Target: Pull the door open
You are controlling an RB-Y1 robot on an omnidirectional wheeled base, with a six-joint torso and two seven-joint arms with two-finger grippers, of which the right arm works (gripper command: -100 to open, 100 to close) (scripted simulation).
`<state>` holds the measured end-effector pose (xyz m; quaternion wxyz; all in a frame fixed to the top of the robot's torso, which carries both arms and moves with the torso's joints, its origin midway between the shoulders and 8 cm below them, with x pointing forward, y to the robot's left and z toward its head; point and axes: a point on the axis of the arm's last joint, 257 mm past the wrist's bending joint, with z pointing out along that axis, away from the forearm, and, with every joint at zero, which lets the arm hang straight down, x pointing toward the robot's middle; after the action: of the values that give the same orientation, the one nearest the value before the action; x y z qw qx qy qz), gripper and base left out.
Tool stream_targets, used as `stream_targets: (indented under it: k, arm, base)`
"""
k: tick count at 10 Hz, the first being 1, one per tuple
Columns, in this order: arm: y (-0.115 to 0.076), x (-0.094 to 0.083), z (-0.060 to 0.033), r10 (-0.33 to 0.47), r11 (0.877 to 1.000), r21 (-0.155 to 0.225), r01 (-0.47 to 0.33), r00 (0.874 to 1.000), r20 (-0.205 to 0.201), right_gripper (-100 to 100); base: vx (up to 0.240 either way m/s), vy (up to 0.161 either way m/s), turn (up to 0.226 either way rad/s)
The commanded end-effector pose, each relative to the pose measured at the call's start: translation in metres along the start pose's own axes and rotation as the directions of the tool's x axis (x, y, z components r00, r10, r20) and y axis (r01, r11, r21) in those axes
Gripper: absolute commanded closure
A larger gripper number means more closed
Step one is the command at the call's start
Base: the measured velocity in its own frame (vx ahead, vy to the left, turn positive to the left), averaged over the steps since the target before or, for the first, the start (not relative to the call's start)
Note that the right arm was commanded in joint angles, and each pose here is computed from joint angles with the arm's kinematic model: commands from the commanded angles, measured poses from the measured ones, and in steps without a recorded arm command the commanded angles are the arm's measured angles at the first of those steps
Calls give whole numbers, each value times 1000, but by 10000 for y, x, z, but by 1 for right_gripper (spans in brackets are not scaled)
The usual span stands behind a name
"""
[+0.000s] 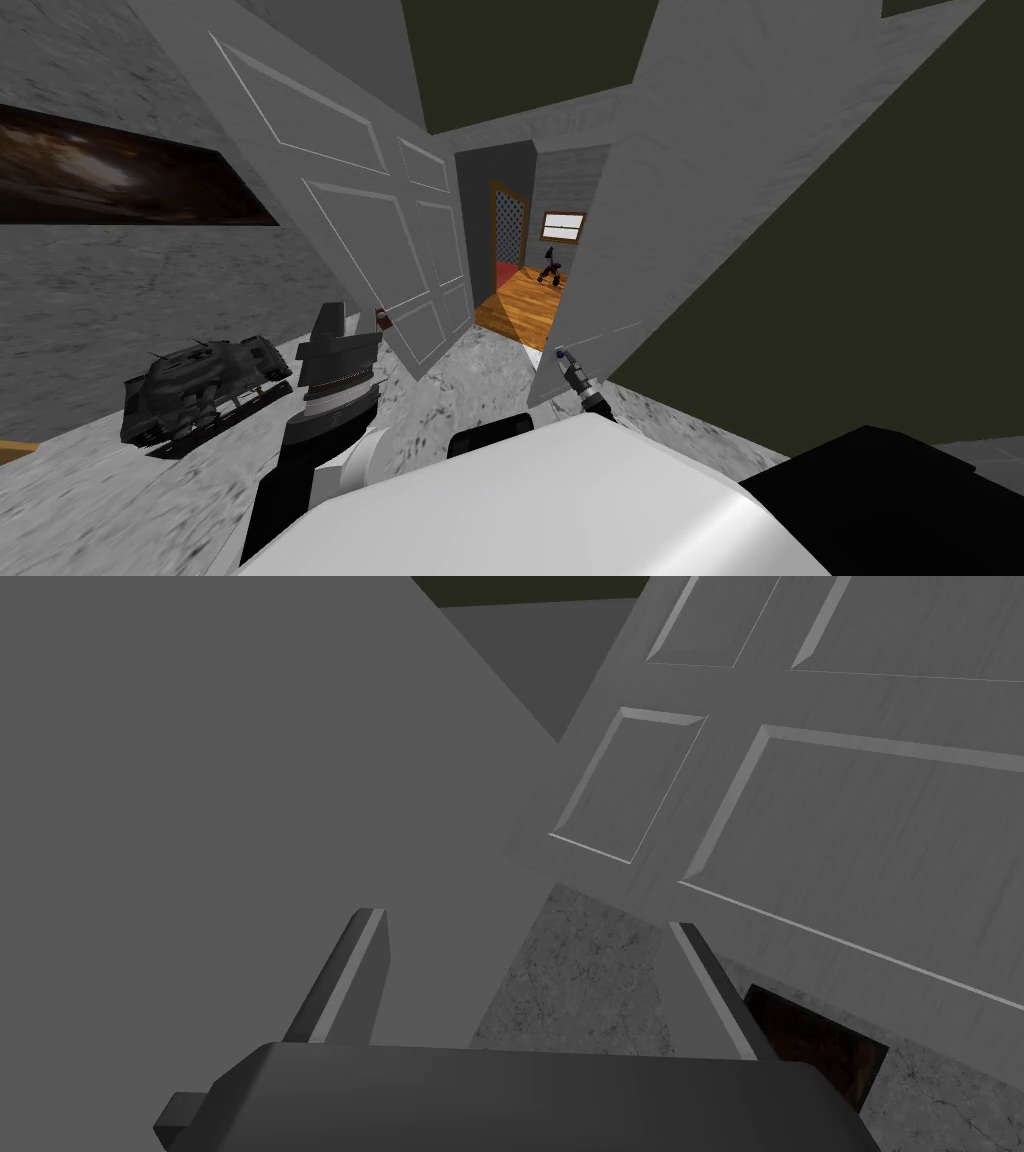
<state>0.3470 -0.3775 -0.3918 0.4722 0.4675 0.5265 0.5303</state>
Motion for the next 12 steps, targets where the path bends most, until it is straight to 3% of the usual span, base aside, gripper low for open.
stream_targets:
  k: [1, 2, 3, 8, 9, 12]
  arm:
    - [2, -97, 36, 0, 1000, -3, 0, 1000, 29, -100]
    - [5, -48, 10, 1, 1000, -3, -1, 1000, 18, -100]
    - [5, -48, 10, 1, 1000, -3, -1, 1000, 18, 100]
    - [5, -48, 10, 1, 1000, -3, -1, 1000, 18, 100]
    - [-12, -59, -78, 1, 1000, 3, -1, 1000, 7, 100]
    - [-8, -95, -223, 0, 1000, 4, 0, 1000, -10, 100]
  base:
    - [198, 24, 177]
    - [75, 7, 7]
    - [-10, 4, -6]
    - [-13, -2, 2]
    - [-106, -59, 155]
    - [-183, -69, 174]
